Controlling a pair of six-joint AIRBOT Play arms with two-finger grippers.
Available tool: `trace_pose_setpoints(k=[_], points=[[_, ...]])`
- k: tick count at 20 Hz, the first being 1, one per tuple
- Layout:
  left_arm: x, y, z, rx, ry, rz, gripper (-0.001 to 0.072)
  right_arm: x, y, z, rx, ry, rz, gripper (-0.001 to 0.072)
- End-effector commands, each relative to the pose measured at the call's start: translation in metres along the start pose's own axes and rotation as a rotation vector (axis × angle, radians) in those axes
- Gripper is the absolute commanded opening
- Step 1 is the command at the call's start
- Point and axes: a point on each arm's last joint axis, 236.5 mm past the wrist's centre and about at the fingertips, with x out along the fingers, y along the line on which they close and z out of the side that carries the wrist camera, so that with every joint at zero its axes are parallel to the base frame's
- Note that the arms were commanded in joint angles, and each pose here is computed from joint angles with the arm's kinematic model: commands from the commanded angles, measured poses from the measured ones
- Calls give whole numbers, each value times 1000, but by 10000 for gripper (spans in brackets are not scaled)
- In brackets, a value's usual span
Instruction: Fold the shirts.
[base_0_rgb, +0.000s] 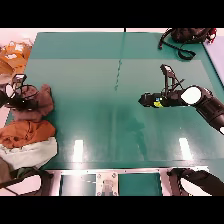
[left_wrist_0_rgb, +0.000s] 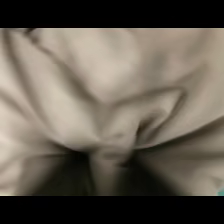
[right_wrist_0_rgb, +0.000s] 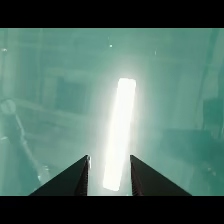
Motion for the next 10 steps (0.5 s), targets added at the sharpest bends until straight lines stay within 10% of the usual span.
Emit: trace_pose_setpoints(k=[1, 3, 10], points=[[6, -3, -11, -40, 75, -38, 22, 0, 0, 0, 0, -1, -1, 165], [-20, -17, 11, -101, 47, -125, 22, -2, -1, -5, 2, 27, -3, 19], [-235, -166, 117, 91, -355, -595, 22, -48, -32, 25, 83, 18, -43, 17]])
